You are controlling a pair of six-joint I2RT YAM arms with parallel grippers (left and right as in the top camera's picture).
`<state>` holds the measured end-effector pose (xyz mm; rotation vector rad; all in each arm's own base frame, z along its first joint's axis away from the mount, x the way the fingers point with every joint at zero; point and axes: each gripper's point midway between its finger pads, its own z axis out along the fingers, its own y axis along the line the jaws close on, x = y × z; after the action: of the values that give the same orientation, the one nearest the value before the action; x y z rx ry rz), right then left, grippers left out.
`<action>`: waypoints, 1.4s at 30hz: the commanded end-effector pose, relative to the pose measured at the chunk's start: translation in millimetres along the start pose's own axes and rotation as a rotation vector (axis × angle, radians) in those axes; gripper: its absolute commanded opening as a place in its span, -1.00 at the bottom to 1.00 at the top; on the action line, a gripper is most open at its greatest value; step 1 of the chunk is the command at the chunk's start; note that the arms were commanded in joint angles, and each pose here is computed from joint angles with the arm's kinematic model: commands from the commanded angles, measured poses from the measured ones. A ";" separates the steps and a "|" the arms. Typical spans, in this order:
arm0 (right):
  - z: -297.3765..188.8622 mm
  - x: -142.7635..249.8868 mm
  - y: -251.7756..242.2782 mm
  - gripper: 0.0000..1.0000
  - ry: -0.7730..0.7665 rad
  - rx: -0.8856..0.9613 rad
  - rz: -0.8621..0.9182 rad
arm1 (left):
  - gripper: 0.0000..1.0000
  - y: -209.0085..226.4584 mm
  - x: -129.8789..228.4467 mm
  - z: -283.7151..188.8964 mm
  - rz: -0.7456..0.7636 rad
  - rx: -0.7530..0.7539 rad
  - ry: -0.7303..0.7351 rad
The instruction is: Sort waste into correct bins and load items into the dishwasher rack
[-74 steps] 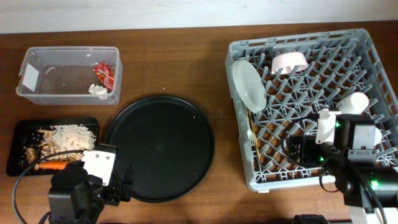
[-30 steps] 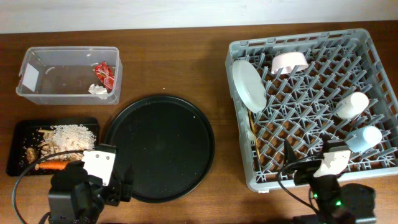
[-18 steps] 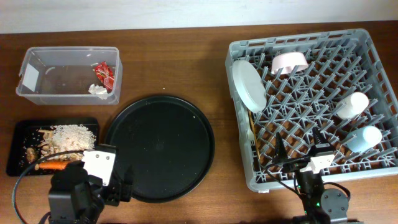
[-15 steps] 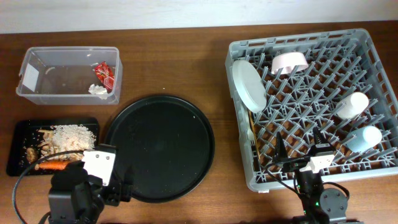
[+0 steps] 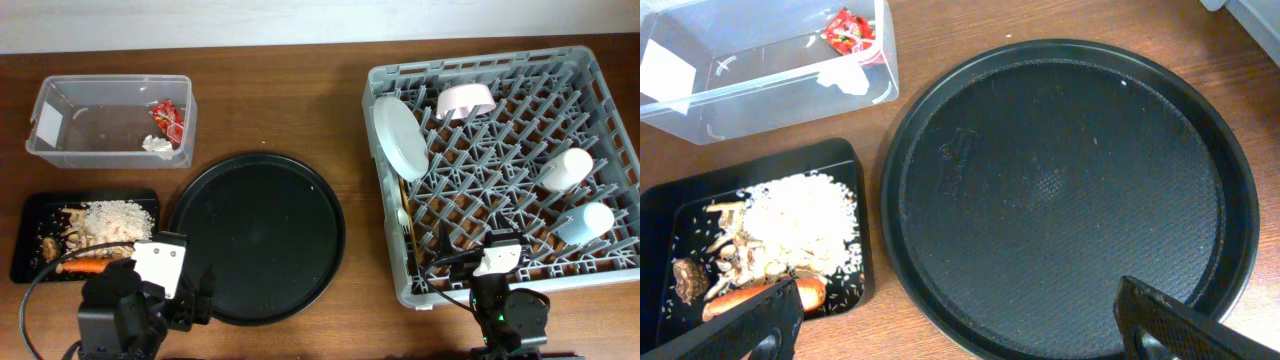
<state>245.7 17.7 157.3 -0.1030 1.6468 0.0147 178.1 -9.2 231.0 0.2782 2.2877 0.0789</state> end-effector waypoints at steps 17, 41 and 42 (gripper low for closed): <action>-0.2 2.0 -0.1 0.97 0.001 0.004 -0.003 | 0.98 0.8 0.4 -0.3 0.021 -0.006 -0.003; -0.2 2.0 -0.1 0.97 0.001 0.004 -0.003 | 0.98 3.7 5.5 39.6 -0.052 -0.085 -0.335; -0.2 2.0 -0.1 0.97 0.001 0.004 -0.003 | 0.98 3.4 6.3 46.1 -0.071 -0.087 -0.366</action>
<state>245.7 17.7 157.4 -0.1030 1.6464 0.0141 199.5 -7.4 219.3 0.2292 1.9861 0.1118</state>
